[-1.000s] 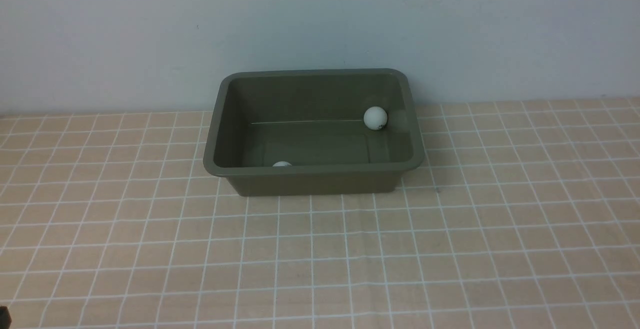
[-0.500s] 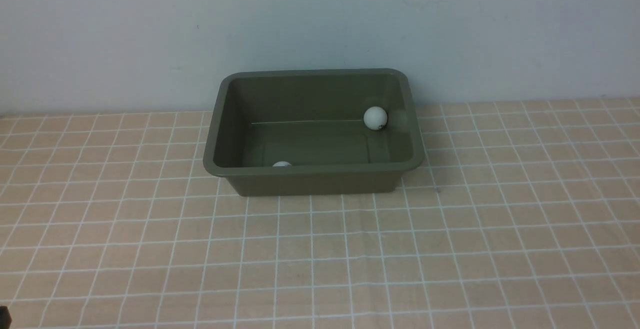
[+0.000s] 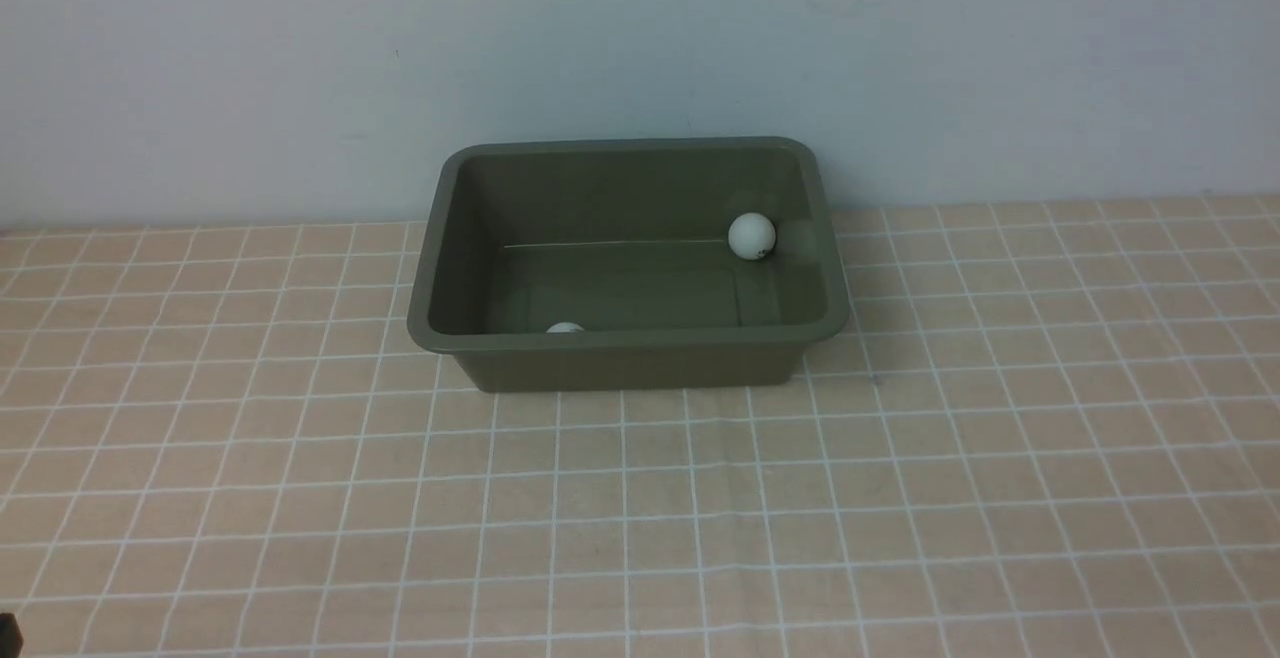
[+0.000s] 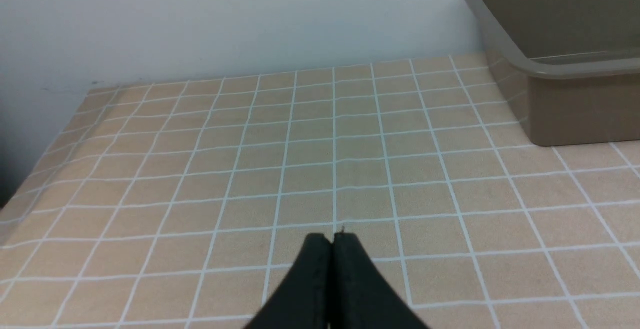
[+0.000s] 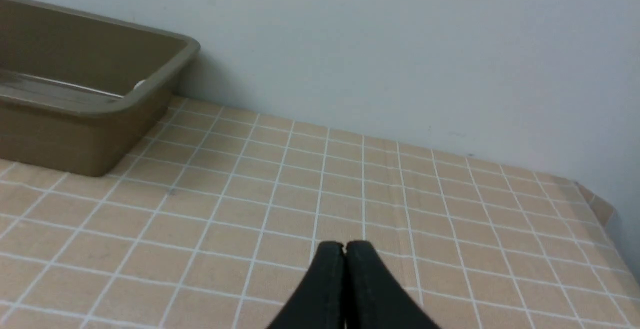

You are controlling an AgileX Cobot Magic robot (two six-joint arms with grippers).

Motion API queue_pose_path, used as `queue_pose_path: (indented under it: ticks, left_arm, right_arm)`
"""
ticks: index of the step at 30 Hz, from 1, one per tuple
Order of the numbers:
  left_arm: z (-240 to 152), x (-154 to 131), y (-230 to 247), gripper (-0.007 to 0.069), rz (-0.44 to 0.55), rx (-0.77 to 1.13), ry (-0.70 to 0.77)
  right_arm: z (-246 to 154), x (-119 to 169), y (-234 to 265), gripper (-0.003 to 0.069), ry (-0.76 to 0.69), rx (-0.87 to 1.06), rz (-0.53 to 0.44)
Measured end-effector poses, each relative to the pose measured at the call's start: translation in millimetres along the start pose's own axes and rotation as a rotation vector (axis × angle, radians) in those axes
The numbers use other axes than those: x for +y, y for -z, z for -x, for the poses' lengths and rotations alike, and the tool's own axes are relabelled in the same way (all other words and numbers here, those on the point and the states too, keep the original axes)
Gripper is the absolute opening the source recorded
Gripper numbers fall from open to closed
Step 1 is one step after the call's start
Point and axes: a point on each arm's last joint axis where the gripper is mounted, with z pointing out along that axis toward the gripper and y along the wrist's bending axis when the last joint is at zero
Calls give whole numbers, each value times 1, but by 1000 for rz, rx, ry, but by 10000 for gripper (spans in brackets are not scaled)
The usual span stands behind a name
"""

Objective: Put the table tennis balls into the box on the light coffee tablecloth.

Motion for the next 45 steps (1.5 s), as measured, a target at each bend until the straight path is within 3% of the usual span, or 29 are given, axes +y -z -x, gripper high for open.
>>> queue_pose_path:
  ticks: [4, 45]
  left_arm:
    - [0, 0, 0, -69, 0, 0, 0]
    - [0, 0, 0, -69, 0, 0, 0]
  right_arm:
    - [-18, 1, -7, -18, -38, -22, -21]
    - [-27, 6, -7, -18, -61, 81, 31]
